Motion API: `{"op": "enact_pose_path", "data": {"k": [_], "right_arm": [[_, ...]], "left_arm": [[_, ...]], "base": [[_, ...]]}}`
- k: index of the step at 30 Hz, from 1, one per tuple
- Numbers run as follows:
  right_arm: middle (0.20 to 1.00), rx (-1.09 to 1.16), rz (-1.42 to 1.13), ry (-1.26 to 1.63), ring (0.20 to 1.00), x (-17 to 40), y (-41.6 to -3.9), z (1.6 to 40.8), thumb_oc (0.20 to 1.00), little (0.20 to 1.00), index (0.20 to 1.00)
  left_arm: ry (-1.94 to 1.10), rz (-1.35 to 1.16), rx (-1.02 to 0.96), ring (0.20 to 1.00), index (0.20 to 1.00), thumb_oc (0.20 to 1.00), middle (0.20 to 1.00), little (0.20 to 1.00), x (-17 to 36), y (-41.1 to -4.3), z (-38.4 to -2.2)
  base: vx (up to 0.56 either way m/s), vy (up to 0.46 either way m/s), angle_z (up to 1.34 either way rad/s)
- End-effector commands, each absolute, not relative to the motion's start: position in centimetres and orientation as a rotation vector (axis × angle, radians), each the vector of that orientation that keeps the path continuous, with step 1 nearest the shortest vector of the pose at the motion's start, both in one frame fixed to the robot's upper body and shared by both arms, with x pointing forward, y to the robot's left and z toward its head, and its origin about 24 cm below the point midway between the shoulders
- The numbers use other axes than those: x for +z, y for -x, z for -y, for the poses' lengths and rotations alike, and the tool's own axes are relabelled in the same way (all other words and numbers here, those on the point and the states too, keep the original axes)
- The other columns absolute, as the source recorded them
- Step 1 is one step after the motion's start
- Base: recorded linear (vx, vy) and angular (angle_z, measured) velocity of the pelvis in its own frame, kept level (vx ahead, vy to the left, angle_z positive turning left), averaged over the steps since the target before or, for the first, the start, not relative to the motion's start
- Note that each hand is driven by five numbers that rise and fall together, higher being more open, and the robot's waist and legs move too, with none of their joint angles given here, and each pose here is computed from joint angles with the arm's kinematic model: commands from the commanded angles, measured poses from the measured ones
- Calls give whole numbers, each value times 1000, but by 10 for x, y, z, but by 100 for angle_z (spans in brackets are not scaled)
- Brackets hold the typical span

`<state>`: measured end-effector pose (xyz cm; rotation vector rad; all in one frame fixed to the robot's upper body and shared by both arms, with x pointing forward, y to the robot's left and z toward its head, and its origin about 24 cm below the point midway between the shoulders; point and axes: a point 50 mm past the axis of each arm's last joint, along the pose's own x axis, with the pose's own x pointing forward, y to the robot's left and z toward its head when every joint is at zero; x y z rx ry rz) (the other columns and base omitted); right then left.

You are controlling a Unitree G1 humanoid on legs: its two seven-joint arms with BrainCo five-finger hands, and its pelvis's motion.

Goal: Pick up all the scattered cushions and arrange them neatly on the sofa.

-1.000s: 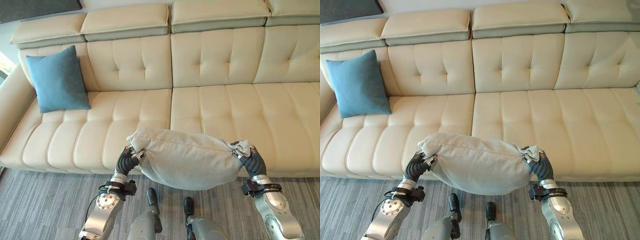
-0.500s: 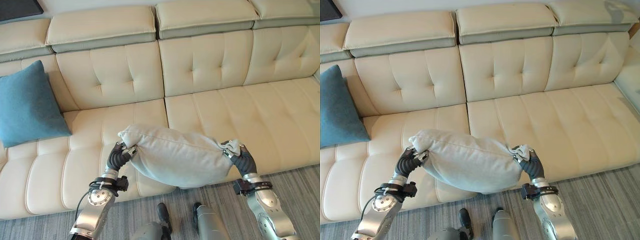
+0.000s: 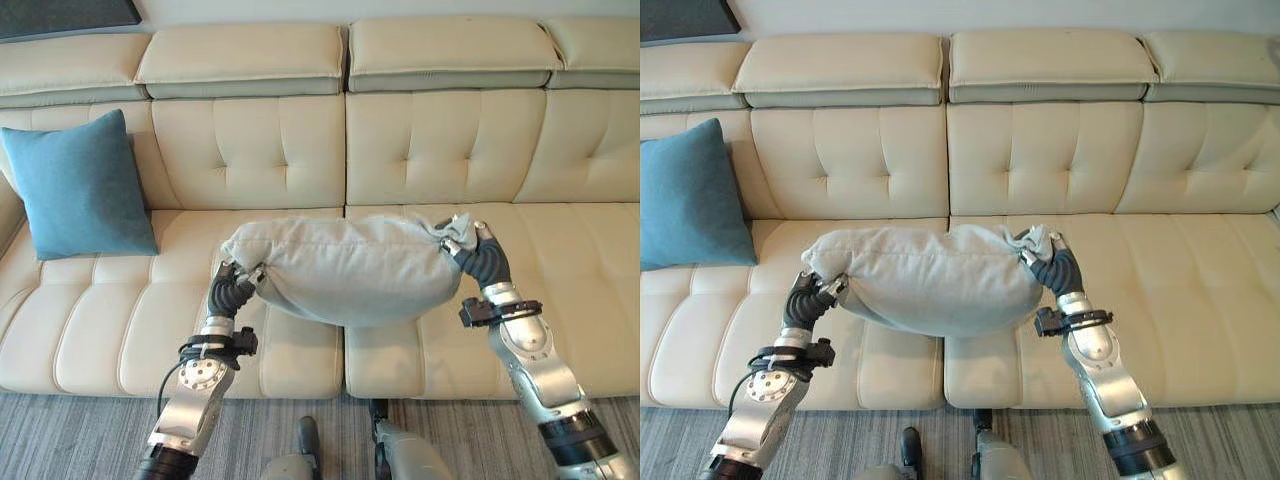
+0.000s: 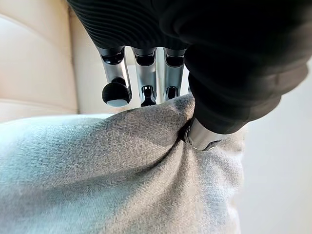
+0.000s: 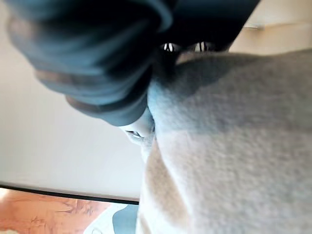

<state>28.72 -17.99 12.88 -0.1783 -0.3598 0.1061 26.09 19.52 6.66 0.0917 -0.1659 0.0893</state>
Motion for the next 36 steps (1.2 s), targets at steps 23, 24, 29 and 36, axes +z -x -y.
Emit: {"op": "enact_pose_path", "data": {"k": [23,24,29,36], "right_arm": [[1000,-197,651,472,1000,286,-379,205,1000,1000,1000],[1000,-216,638,437,1000,283,-378,212,1000,1000,1000],[1000,-267,581,356,1000,254,-359,247,1000,1000,1000],[1000,-277,487,337,1000,195,-314,281,1000,1000,1000]], "left_arm": [[-322,594,198,1000,1000,1000,1000,1000,228,-378,-189],[-317,587,204,1000,1000,1000,1000,1000,226,-376,-195],[-317,482,226,1000,1000,1000,1000,1000,192,-358,-232],[-313,293,246,1000,1000,1000,1000,1000,125,-315,-266]], "base": [[-21,-35,5],[72,14,4],[92,19,4],[74,29,3]]}}
